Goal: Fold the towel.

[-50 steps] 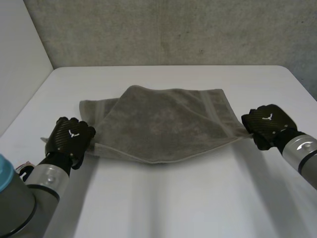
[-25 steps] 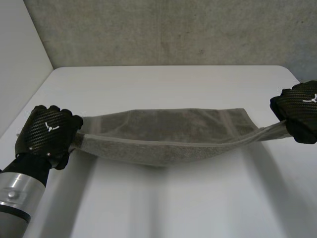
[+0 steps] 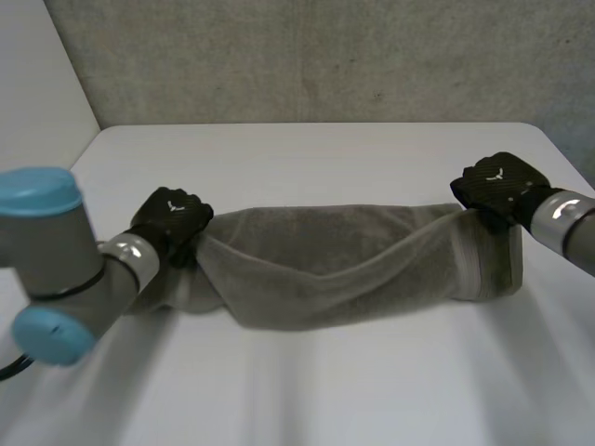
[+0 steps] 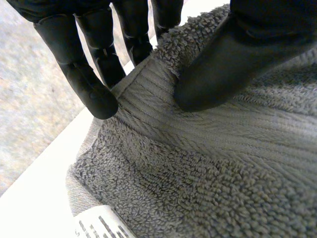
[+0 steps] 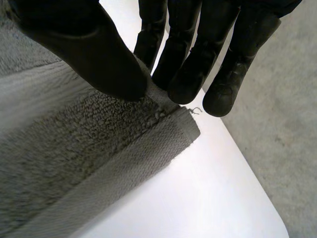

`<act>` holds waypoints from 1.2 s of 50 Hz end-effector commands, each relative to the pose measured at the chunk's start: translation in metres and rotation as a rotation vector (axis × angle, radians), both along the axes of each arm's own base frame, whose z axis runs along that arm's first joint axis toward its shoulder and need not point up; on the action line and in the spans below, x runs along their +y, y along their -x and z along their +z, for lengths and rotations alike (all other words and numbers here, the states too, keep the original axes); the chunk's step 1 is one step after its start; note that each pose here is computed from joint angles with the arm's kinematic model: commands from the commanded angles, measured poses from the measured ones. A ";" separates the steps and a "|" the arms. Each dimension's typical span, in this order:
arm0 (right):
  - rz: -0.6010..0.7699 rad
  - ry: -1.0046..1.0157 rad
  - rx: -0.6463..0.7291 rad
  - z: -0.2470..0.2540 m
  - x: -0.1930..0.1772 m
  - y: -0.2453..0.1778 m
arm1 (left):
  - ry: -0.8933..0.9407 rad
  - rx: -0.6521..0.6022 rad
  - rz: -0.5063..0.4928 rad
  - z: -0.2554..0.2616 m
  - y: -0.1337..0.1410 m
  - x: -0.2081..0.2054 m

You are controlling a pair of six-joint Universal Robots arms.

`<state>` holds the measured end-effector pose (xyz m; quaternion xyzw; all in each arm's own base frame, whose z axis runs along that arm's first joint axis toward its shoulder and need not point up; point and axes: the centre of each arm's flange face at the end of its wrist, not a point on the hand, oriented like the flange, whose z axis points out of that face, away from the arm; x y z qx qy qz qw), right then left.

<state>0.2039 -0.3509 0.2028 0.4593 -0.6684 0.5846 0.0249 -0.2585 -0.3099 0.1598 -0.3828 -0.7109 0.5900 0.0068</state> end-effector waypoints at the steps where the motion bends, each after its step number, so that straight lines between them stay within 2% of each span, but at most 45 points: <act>1: -0.078 0.057 0.021 -0.029 -0.044 -0.013 | 0.016 -0.003 -0.001 -0.014 0.018 -0.052; 12: -0.161 0.204 -0.117 -0.035 -0.089 -0.019 | 0.151 -0.042 -0.028 -0.024 0.037 -0.098; 29: -0.123 0.195 -0.117 -0.062 -0.092 -0.040 | 0.165 -0.084 -0.038 -0.034 0.039 -0.098; 37: -0.194 0.192 -0.100 -0.062 -0.087 -0.041 | 0.181 -0.097 0.063 -0.022 0.031 -0.101; 42: -0.235 0.200 -0.100 -0.040 -0.073 -0.039 | 0.217 -0.075 0.114 0.009 0.025 -0.095; 44: -0.234 0.227 -0.115 -0.011 -0.054 -0.036 | 0.221 -0.034 0.131 0.031 0.018 -0.086; 49: -0.241 0.224 -0.114 0.012 -0.026 -0.027 | 0.197 0.033 0.158 0.054 0.004 -0.063; 54: -0.243 0.196 -0.102 0.019 0.003 -0.020 | 0.173 0.072 0.193 0.060 -0.015 -0.040; 60: -0.242 0.091 -0.066 0.002 0.035 -0.011 | 0.145 0.070 0.220 0.038 -0.032 -0.015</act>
